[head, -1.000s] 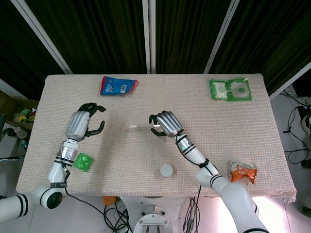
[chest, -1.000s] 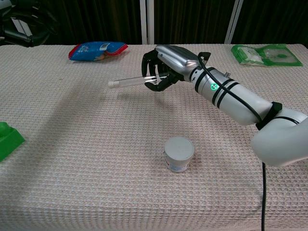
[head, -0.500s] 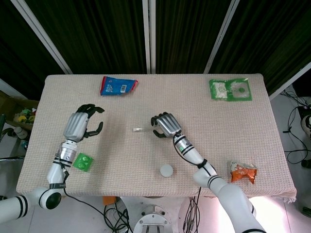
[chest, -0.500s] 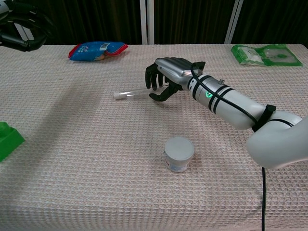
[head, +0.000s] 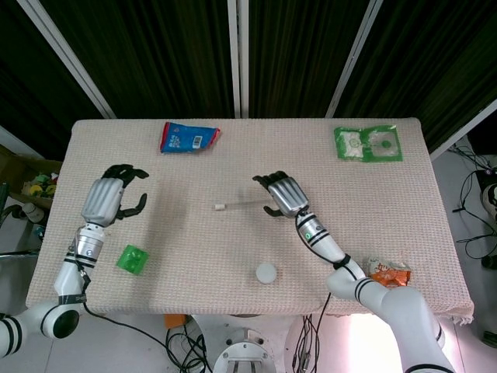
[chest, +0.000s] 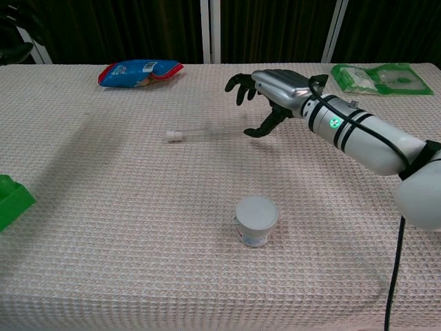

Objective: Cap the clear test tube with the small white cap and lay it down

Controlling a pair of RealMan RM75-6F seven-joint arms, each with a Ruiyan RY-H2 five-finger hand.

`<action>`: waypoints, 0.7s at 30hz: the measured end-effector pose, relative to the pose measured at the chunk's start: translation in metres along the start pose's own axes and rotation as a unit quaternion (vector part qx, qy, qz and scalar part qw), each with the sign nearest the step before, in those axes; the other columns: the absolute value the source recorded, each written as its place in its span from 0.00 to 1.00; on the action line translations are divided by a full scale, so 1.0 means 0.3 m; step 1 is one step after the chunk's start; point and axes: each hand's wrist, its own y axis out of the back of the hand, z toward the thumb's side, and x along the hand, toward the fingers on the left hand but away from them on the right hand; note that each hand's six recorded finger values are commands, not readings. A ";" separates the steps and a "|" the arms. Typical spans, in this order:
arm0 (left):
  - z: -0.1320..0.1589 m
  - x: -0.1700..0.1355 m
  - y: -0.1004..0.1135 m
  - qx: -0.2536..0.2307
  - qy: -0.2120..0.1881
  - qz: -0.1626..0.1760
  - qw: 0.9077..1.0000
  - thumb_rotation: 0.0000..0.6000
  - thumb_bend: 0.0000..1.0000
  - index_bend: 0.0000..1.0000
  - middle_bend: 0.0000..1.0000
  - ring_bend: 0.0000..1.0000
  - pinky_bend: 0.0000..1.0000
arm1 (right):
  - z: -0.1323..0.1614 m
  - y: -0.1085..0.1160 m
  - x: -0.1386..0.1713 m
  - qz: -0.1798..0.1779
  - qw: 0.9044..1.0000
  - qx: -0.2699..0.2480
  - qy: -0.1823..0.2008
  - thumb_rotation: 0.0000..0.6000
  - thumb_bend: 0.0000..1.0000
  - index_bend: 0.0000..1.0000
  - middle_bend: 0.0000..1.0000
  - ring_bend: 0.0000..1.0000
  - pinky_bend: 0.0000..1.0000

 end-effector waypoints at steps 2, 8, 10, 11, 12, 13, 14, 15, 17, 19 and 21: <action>-0.042 -0.020 0.039 0.023 0.013 -0.001 1.000 0.81 0.44 0.30 0.31 0.17 0.15 | -0.030 0.041 0.034 -0.006 1.000 -0.001 -0.004 1.00 0.19 0.21 0.32 0.25 0.26; -0.151 -0.106 0.126 0.079 0.042 0.025 0.996 0.94 0.40 0.33 0.31 0.17 0.15 | -0.155 0.231 0.229 -0.025 0.999 -0.001 -0.040 1.00 0.21 0.21 0.32 0.24 0.25; -0.184 -0.153 0.148 0.096 0.049 0.043 0.993 0.96 0.39 0.33 0.31 0.17 0.15 | -0.215 0.320 0.341 -0.034 0.997 0.003 -0.066 1.00 0.21 0.21 0.31 0.22 0.24; -0.199 -0.178 0.156 0.103 0.052 0.049 0.992 0.96 0.38 0.33 0.31 0.17 0.15 | -0.242 0.358 0.397 -0.039 0.996 0.005 -0.080 1.00 0.21 0.21 0.31 0.21 0.24; -0.213 -0.207 0.162 0.110 0.057 0.055 0.991 0.96 0.38 0.33 0.31 0.17 0.15 | -0.281 0.406 0.480 -0.046 0.994 0.007 -0.102 1.00 0.21 0.21 0.30 0.21 0.24; -0.231 -0.247 0.169 0.118 0.063 0.060 0.989 0.96 0.38 0.33 0.31 0.17 0.15 | -0.310 0.438 0.547 -0.051 0.991 0.010 -0.120 1.00 0.21 0.21 0.29 0.20 0.24; -0.242 -0.277 0.173 0.123 0.068 0.064 0.988 0.96 0.38 0.33 0.31 0.17 0.15 | -0.339 0.466 0.615 -0.056 0.989 0.013 -0.139 1.00 0.21 0.21 0.28 0.20 0.24; -0.251 -0.305 0.176 0.127 0.071 0.067 0.987 0.96 0.38 0.33 0.31 0.17 0.15 | -0.371 0.493 0.704 -0.062 0.985 0.016 -0.163 1.00 0.21 0.21 0.27 0.19 0.23; -0.262 -0.364 0.179 0.135 0.077 0.073 0.985 0.96 0.38 0.33 0.31 0.17 0.15 | -0.404 0.518 0.824 -0.071 0.979 0.021 -0.192 1.00 0.22 0.21 0.26 0.18 0.23; -0.261 -0.420 0.175 0.143 0.078 0.077 0.984 0.96 0.38 0.33 0.31 0.17 0.15 | -0.418 0.530 0.933 -0.080 0.974 0.022 -0.211 1.00 0.23 0.21 0.26 0.18 0.23; -0.253 -0.465 0.169 0.147 0.078 0.079 0.983 0.96 0.38 0.33 0.31 0.17 0.14 | -0.414 0.528 1.017 -0.088 0.972 0.018 -0.219 1.00 0.23 0.21 0.26 0.18 0.23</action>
